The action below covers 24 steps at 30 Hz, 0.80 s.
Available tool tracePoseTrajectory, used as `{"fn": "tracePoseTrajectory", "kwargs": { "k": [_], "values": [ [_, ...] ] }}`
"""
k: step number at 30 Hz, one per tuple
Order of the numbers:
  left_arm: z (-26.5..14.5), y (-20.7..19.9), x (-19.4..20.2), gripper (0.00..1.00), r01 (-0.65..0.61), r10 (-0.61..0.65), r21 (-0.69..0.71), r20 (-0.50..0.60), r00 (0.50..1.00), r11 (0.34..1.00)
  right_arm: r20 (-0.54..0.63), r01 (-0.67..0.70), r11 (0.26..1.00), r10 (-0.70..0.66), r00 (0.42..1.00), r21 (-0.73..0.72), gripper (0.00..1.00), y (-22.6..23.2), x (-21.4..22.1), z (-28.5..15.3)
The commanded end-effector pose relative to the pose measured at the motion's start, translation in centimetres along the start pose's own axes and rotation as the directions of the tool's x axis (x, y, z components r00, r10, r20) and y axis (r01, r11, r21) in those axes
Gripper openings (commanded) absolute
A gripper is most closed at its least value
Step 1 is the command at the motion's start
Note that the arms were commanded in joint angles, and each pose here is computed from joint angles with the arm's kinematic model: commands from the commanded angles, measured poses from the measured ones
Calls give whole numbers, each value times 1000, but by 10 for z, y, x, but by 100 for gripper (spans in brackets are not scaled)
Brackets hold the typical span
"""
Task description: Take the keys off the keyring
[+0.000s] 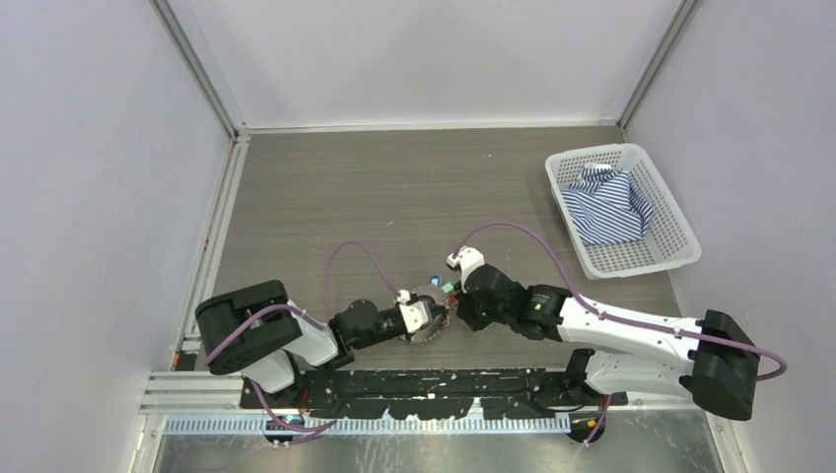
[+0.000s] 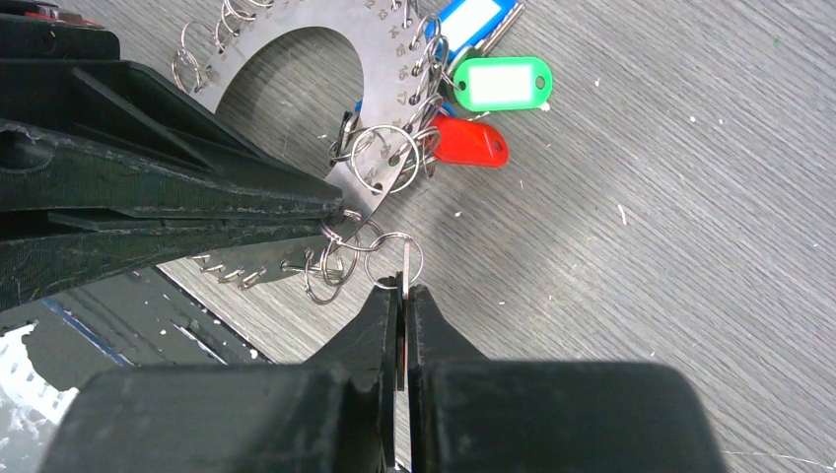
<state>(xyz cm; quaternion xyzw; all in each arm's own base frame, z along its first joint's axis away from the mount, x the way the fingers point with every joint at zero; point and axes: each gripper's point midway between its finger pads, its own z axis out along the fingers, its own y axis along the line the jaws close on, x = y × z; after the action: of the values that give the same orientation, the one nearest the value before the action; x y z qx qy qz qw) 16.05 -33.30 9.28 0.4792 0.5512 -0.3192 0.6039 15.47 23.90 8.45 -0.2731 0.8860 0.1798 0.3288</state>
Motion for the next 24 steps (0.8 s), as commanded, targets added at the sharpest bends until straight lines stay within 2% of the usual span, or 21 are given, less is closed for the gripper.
{"fn": "tracePoseTrajectory", "kwargs": {
  "k": [1,5,9,13,24],
  "values": [
    [0,8,-8,0,-21,22,-34,17,1000,999,80,-20,999,18,997,25,1,-1,-23,-5],
    [-3,18,-10,0,-10,13,-95,37,999,995,71,-15,1000,14,997,5,1,2,-21,-4],
    [-6,33,-7,0,49,-41,-168,50,998,985,68,-6,999,8,998,-36,1,9,-21,-8],
    [-7,42,-6,0,107,-97,-184,63,993,977,67,-6,999,10,998,-54,1,11,-21,-12],
    [-8,34,-25,0,226,-214,-79,135,968,971,56,-6,994,13,998,-109,1,21,-20,-16]
  ]
}}
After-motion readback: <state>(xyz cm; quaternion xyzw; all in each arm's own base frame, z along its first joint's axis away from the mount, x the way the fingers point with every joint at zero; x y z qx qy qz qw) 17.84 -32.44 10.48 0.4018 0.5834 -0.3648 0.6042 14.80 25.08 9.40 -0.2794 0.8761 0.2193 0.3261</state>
